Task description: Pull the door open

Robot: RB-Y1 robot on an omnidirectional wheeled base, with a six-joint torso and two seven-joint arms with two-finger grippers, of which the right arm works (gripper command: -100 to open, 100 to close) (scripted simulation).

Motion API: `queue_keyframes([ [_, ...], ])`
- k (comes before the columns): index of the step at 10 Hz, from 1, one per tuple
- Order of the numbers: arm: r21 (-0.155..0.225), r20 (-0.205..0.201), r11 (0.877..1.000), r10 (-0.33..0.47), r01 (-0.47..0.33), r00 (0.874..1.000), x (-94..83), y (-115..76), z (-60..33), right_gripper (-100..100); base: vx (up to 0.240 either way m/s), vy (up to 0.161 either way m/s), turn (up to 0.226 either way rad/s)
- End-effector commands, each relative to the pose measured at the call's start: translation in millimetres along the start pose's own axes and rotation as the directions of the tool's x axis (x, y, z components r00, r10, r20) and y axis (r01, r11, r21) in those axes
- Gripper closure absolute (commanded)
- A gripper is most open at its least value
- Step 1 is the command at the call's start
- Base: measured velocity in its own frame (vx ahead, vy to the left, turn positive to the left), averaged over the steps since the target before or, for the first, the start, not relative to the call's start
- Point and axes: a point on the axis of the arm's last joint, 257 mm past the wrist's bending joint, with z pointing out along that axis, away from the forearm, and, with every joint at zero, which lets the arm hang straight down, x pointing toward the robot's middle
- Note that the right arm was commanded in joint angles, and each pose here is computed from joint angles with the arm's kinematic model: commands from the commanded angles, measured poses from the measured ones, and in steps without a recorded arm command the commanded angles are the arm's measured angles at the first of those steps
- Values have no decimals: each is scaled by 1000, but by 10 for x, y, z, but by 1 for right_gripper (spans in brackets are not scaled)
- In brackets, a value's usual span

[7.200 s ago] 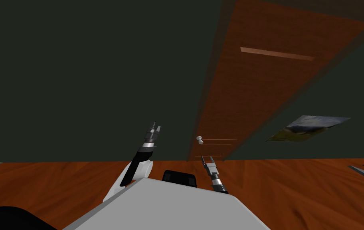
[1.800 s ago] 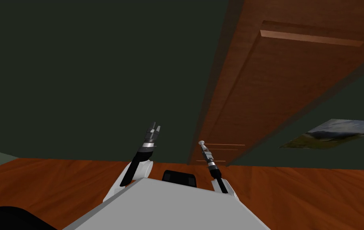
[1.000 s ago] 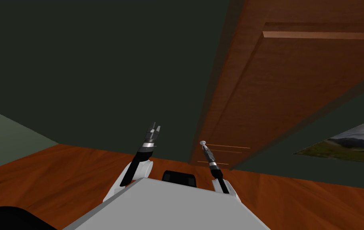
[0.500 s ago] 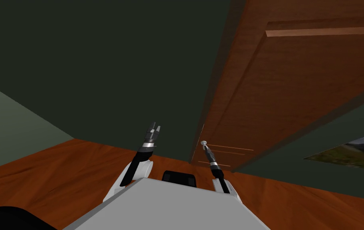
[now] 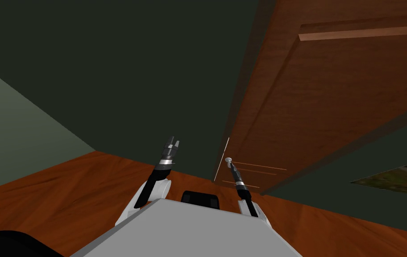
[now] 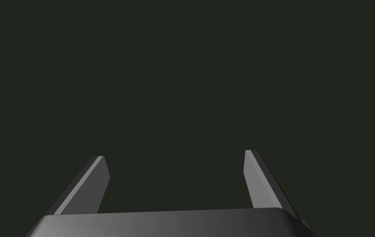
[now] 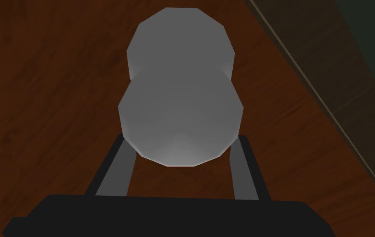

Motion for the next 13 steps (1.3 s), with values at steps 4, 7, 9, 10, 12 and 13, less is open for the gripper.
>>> queue_keyframes([
  [4, 12, 6, 989, 150, -150, 989, 84, 31, -9, 100, -41, -21, 87],
  [7, 22, 30, 969, 244, -244, 969, 27, -17, -12, 100, -42, -15, 69],
  [9, 25, 43, 955, 294, -295, 955, -2, -42, -14, 100, -29, -13, 77],
  [10, 25, 43, 954, 299, -300, 953, -2, -42, -14, 100, -23, -19, 50],
  [12, 30, 70, 923, 381, -383, 922, -61, -94, -19, 100, -52, -24, 101],
  [13, 29, 71, 917, 395, -398, 916, -61, -94, -19, 100, -45, -23, 56],
])
